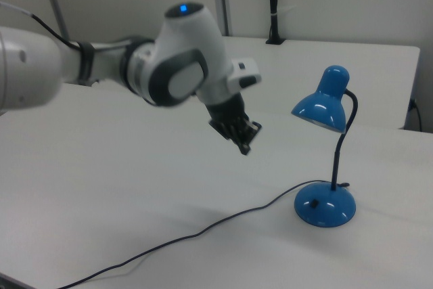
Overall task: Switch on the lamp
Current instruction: 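Move the gripper over the switch on the blue lamp base, then lower the gripper and press down on the lamp base switch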
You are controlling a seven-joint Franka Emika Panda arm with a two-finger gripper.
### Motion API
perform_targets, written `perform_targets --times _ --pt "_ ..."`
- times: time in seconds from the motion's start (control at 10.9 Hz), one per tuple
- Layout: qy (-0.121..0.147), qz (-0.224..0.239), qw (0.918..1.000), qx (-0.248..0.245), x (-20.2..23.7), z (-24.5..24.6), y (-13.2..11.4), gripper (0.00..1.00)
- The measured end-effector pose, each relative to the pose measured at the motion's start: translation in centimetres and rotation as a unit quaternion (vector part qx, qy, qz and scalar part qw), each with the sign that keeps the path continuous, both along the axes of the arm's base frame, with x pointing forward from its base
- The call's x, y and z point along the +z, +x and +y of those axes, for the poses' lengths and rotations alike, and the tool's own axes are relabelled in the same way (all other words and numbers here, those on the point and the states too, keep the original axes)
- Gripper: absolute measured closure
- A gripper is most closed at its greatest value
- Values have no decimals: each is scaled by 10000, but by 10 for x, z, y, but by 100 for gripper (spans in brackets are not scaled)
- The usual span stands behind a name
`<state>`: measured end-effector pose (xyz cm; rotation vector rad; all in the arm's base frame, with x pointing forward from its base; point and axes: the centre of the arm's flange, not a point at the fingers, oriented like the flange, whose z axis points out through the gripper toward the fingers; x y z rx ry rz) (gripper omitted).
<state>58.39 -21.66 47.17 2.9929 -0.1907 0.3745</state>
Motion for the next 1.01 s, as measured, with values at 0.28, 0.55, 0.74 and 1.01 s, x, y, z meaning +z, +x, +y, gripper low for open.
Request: perform_targets --times 0.28,0.55,0.74,1.01 --pt "-303 -502 9983 -40 -41 -30 -4 99" --pt "-584 -906 9940 -192 -77 -62 -4 99" --pt "-721 -1102 9909 -262 -101 -76 -2 99" --pt "-780 -1195 9893 -301 -121 -83 2 99"
